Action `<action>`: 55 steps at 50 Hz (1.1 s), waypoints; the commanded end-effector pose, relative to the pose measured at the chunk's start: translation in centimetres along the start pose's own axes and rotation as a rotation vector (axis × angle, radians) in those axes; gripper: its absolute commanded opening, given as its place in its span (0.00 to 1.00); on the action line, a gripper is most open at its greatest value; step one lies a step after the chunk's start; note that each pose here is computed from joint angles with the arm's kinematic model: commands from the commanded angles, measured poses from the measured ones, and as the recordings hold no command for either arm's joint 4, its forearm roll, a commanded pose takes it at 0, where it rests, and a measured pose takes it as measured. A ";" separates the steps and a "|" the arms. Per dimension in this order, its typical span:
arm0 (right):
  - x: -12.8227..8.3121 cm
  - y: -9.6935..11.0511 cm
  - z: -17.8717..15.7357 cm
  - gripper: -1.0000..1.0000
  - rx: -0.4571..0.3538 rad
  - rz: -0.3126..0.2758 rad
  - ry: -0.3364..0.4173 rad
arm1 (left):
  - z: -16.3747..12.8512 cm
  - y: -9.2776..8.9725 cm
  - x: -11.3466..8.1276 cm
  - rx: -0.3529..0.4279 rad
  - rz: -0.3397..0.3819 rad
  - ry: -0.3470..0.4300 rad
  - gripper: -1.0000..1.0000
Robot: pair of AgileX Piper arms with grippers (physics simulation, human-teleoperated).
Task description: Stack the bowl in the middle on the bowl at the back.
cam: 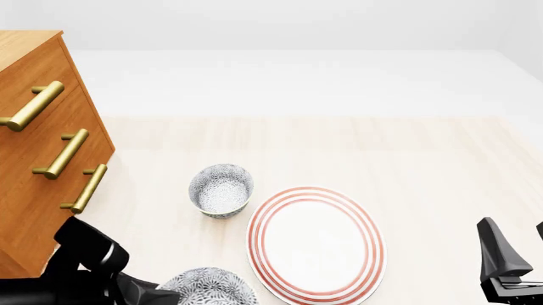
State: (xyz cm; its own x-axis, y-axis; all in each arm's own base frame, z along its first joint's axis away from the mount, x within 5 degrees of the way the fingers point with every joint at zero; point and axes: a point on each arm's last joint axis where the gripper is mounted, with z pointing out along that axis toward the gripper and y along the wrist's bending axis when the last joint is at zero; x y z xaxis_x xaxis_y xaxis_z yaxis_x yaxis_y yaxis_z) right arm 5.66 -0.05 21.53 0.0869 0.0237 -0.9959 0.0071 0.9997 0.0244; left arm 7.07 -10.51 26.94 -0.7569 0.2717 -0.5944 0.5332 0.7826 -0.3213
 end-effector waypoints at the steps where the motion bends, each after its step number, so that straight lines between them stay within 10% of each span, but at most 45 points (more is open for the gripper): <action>1: 0.0 0.0 0.0 1.00 -0.002 -0.004 -0.001 | 0.6 0.4 1.5 0.007 0.002 0.033 0.00; 32: 0.0 0.0 0.0 1.00 -0.001 -0.002 0.001 | 1.6 1.9 3.9 -0.043 0.004 0.098 0.00; 33: 0.0 0.0 0.0 1.00 -0.001 -0.002 0.001 | 1.6 1.9 3.9 -0.042 0.003 0.101 1.00; 55: 0.0 0.0 0.0 1.00 -0.001 -0.003 0.001 | 1.3 2.1 3.9 -0.053 0.002 0.097 1.00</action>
State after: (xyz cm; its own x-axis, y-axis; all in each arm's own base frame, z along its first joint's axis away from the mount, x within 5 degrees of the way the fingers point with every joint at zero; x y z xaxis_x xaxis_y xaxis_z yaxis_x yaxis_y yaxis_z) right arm 5.66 -0.05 21.49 0.0861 0.0212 -0.9961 0.0065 0.9997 0.0219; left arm 5.77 -8.74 22.81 -0.7911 0.3261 -0.5175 0.5180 0.8071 -0.2834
